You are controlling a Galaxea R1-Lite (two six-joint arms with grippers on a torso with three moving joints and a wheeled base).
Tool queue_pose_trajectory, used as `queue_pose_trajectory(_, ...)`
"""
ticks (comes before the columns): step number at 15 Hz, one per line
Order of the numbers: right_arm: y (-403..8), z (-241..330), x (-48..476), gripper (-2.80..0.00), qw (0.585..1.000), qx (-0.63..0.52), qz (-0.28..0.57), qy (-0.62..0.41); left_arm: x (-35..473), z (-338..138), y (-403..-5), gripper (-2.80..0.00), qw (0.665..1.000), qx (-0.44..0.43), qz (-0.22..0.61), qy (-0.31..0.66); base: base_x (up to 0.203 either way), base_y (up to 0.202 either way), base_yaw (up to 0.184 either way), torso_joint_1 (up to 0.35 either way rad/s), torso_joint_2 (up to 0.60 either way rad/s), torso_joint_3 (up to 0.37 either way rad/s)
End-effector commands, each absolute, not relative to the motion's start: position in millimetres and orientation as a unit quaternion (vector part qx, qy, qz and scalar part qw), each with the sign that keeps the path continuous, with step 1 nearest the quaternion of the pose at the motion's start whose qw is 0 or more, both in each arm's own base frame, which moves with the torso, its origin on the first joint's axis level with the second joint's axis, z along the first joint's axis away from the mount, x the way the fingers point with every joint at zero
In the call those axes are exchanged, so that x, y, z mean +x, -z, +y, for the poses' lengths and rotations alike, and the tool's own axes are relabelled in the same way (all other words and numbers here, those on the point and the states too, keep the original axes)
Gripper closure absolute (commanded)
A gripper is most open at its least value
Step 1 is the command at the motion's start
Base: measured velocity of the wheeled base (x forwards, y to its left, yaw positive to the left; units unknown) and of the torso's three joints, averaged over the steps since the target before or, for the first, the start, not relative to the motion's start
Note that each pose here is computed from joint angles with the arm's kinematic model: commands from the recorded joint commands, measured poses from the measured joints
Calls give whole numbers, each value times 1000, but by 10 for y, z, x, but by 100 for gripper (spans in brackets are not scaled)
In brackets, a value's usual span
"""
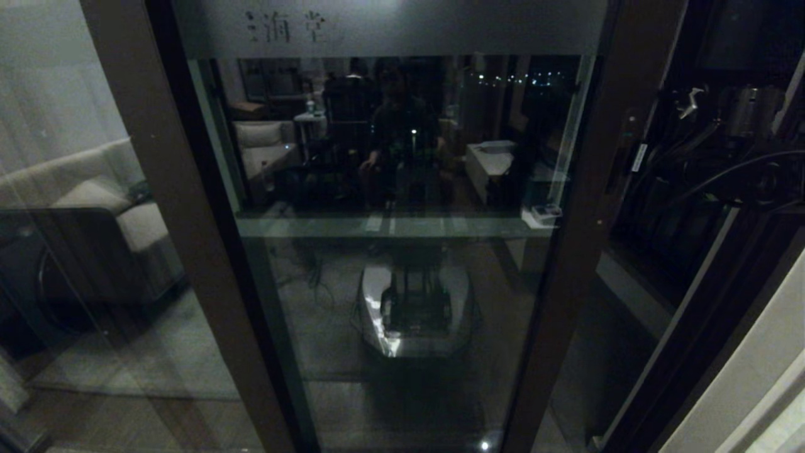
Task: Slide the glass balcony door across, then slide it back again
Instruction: Open the slid door
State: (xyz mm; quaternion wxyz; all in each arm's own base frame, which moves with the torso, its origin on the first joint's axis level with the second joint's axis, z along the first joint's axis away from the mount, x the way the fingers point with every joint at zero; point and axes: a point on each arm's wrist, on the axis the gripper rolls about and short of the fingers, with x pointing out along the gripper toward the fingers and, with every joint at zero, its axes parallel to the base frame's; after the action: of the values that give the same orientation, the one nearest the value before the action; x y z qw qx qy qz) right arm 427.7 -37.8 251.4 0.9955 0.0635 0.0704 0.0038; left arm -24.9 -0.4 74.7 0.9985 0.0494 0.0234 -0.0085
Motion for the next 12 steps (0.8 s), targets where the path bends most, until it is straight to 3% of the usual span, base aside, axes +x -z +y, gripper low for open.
queue_pose_trajectory(1, -2352, -245, 4449, 0, 995, 63, 80, -12, -249, -4, -747, 0, 998, 50, 23, 8, 0, 0, 0, 0, 0, 0)
queue_pose_trajectory(12, -2636, 64, 4070, 0, 996, 60, 64, -31, -249, -4, -746, 0, 998, 50, 24, 8, 0, 0, 0, 0, 0, 0)
